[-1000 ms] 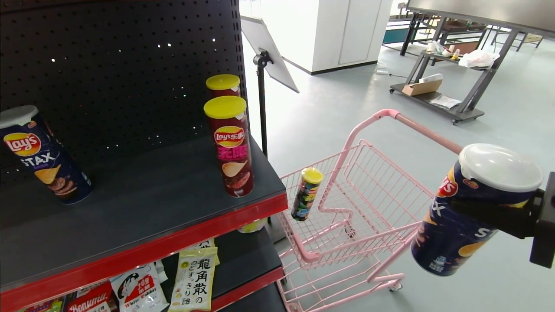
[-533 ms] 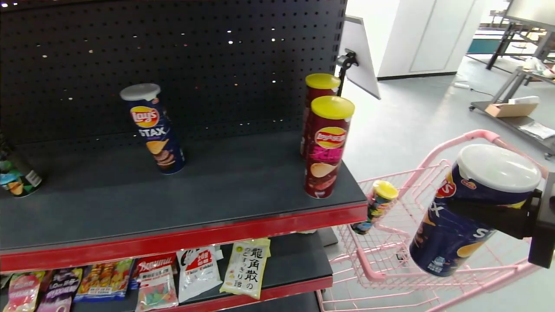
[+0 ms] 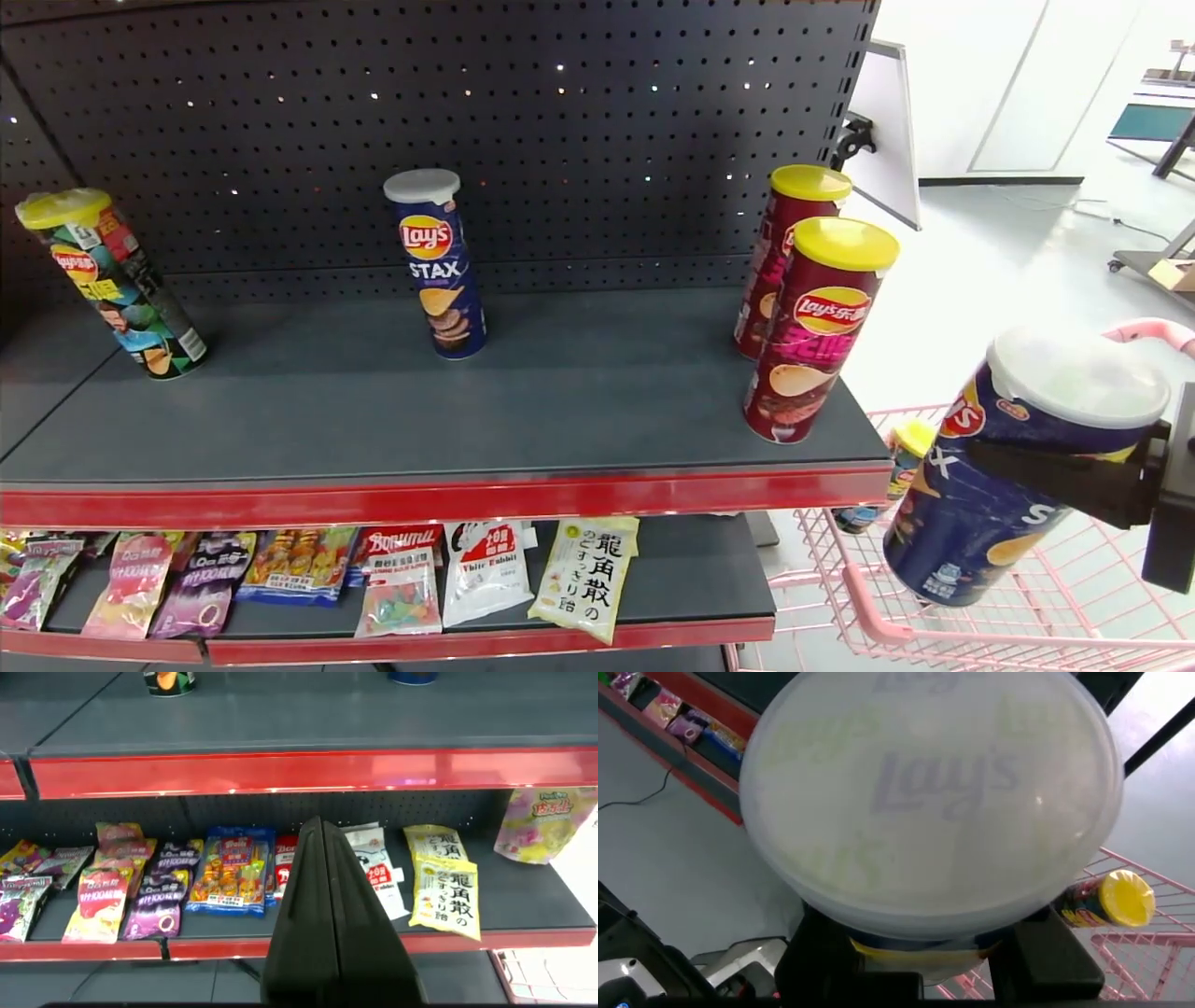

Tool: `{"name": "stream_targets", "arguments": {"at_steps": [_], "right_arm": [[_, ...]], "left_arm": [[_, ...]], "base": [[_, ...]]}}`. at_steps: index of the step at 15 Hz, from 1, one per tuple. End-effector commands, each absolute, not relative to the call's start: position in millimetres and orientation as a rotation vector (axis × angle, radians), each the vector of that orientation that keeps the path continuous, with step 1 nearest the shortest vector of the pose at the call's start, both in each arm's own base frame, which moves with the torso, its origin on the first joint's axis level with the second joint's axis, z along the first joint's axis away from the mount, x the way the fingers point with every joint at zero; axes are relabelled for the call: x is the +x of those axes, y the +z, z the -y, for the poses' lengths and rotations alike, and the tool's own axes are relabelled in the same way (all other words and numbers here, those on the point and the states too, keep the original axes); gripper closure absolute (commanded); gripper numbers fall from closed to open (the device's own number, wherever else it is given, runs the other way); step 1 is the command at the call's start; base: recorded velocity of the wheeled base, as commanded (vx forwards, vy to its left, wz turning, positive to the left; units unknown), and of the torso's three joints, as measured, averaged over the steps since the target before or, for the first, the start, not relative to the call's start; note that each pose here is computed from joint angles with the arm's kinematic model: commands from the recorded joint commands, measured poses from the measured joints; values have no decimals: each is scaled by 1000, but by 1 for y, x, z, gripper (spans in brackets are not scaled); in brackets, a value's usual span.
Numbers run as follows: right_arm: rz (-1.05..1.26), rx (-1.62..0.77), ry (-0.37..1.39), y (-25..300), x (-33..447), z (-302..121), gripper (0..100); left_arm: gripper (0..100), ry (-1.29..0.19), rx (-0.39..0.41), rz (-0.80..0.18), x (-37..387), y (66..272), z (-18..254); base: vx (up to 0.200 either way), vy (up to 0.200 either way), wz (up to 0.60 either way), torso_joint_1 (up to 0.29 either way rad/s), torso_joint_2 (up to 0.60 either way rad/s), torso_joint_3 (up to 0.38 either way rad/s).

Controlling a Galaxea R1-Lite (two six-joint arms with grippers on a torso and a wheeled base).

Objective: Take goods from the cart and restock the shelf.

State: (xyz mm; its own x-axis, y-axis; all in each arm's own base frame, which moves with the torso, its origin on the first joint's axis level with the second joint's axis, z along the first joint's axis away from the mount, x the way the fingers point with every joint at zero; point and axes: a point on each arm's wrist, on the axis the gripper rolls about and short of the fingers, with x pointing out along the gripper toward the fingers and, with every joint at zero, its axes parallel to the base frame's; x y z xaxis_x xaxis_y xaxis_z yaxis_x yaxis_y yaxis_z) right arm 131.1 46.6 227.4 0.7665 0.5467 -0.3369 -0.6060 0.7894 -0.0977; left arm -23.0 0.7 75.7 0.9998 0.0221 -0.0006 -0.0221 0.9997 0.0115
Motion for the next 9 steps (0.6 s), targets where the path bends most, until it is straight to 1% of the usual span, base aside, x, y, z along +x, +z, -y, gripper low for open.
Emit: {"name": "stream_targets", "arguments": {"at_steps": [1,3,5,8,9], "right_arm": [[-300,-206,629,227,130,-46,100],[-293,-205,641,227,126,-46,100],[-285,-200,693,227,123,-50,100],[-290,-206,716,227,125,-54,100],[-284,-209,725,226,127,-56,100]], "left_arm": [[100,23,12,-2,-23,76,-1],[100,23,12,0,-23,76,-1],[100,23,12,-2,-23,75,-1],[100,23,12,-2,-23,75,-1],[100,23,12,0,-23,76,-1]], "base": [[0,0,0,0,0,0],[0,0,0,0,0,0],[-200,0,0,0,2,5],[-200,0,0,4,5,2],[0,0,0,0,0,0]]}}
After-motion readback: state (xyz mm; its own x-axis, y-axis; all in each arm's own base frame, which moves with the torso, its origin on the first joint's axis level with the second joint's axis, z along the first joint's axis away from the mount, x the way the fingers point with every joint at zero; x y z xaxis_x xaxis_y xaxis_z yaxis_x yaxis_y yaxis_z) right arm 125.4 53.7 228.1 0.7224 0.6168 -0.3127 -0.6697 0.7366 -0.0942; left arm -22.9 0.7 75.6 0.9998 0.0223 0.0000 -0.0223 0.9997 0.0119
